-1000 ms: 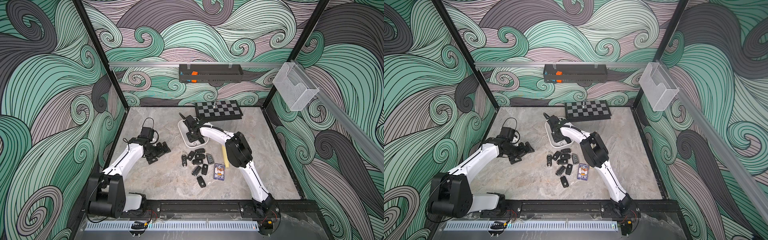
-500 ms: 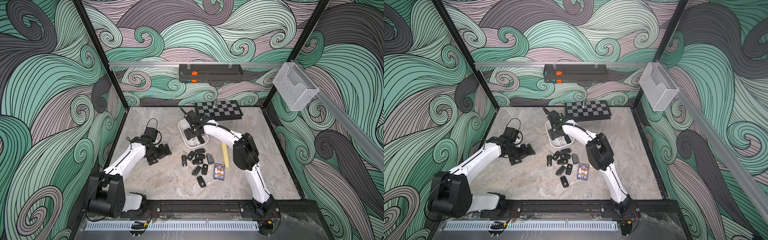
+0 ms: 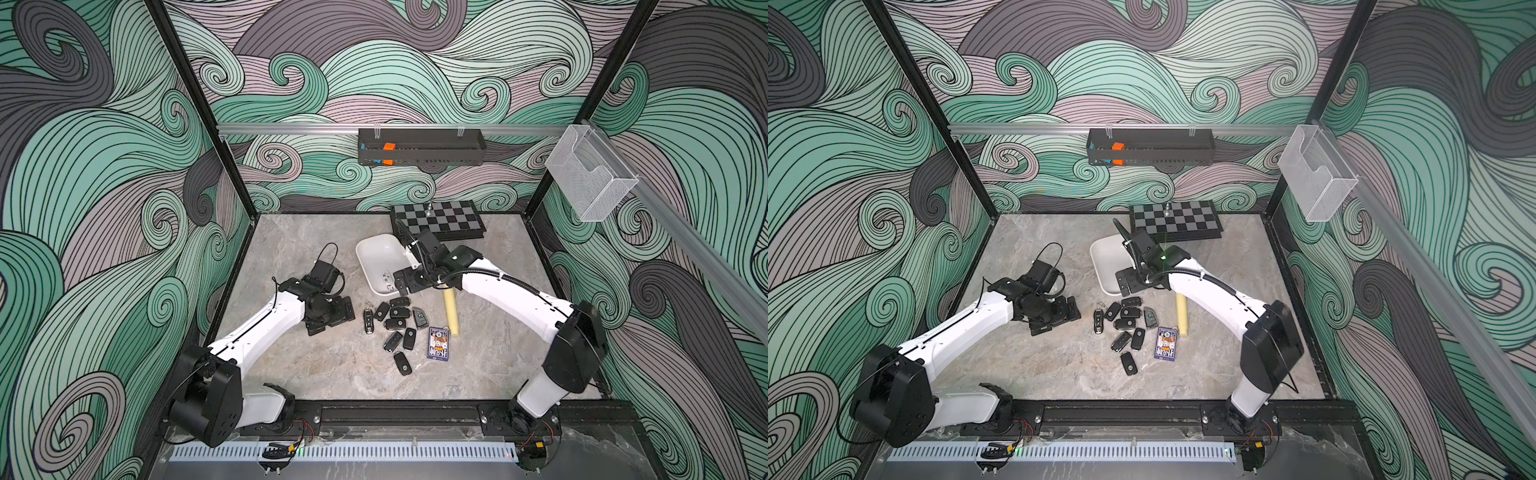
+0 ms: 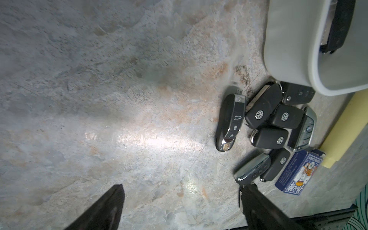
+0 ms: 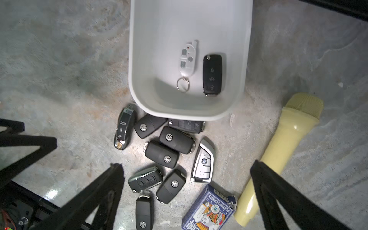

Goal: Place the car key into the storage box
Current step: Pick up the car key from the center of the board.

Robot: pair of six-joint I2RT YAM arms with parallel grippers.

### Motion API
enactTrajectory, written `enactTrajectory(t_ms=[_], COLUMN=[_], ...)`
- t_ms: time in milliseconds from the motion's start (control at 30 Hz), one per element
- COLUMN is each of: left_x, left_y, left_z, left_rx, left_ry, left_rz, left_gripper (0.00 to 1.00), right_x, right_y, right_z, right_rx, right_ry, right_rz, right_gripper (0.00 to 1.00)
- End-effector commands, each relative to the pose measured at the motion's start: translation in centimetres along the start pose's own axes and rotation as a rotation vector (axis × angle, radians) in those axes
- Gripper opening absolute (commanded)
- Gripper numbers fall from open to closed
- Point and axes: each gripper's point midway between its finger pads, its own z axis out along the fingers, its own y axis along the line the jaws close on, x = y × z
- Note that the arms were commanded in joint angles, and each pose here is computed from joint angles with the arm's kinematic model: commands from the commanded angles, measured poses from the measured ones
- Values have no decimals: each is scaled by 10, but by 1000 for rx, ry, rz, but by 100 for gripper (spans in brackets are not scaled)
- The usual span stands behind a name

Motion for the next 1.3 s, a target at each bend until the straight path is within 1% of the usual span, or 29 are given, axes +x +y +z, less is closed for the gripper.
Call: enactTrajectory(t_ms=[0,167,300,467,767,967,1267], left_x=[0,-2,-1,-1,-9,-10,-10], left_y=[0,-16,-27,-41,-61,-64,-66], left_z=[4,13,28,44,69,83,103], left_rx=[-66,-90,-115,-130,-159,-177,-216], left_ry=[-5,-3,17,29,14,24,54], left_rz=[-12,18,27,56,114,108,105], left_gripper=[92,92,91,89,82,73,66], right_x=[15,52,80,101,111,114,116], right_y=[2,0,-5,-7,-2,6,-1], right_z=[-16,-22,-22,-23,-26,-27,-30], right_rx=[-60,-119,-131,-159,-245,-326,-332], right_ry=[-27,-12,17,30,15,18,5], right_rz=[42,63,87,121,156,186,208], right_gripper=[99,99,99,99,99,99,99])
